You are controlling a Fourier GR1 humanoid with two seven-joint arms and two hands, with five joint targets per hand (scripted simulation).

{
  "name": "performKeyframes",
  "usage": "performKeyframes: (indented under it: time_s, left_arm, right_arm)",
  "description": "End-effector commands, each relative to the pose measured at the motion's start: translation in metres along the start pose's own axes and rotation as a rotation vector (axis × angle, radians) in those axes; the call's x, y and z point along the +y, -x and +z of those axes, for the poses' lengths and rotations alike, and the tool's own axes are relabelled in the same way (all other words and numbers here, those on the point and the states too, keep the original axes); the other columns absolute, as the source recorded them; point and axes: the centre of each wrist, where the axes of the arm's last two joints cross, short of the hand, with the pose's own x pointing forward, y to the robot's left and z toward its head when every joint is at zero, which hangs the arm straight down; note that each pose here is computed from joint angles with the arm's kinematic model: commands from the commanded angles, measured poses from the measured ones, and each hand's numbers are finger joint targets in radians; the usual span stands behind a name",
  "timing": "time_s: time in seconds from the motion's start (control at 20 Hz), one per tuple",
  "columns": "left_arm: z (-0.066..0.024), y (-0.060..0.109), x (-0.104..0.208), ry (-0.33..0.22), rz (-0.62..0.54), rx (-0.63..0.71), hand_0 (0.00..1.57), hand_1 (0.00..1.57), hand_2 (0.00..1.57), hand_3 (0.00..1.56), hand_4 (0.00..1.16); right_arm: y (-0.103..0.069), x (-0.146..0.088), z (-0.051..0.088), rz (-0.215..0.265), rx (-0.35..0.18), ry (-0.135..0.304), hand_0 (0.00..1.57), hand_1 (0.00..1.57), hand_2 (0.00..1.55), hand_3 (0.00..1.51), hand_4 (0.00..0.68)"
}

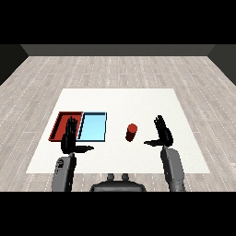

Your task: Pick the red can and put it in the red box

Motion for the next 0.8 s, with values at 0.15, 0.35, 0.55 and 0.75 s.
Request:
performKeyframes:
  time_s: [0.15,0.35,0.55,0.75]
  left_arm:
    - [0.0029,0.010,-0.006,-0.009,-0.010,0.005,0.00,0.00,0.00,0.00,0.00]
    - [0.0100,0.012,0.003,-0.012,0.010,0.012,0.00,0.00,0.00,0.00,0.00]
    - [0.0011,-0.003,0.009,0.001,0.014,0.009,0.00,0.00,0.00,0.00,0.00]
    - [-0.0044,-0.008,-0.001,0.002,0.016,-0.006,0.00,0.00,0.00,0.00,0.00]
  right_arm:
    - [0.011,0.032,0.009,-0.060,0.026,0.027,0.00,0.00,0.00,0.00,0.000]
    - [0.041,0.028,-0.020,-0.063,0.040,0.015,0.00,0.00,0.00,0.00,0.000]
    - [0.041,0.045,0.004,-0.081,0.052,-0.013,0.00,0.00,0.00,0.00,0.000]
    - [0.051,0.049,0.005,-0.129,0.067,-0.014,0.00,0.00,0.00,0.00,0.000]
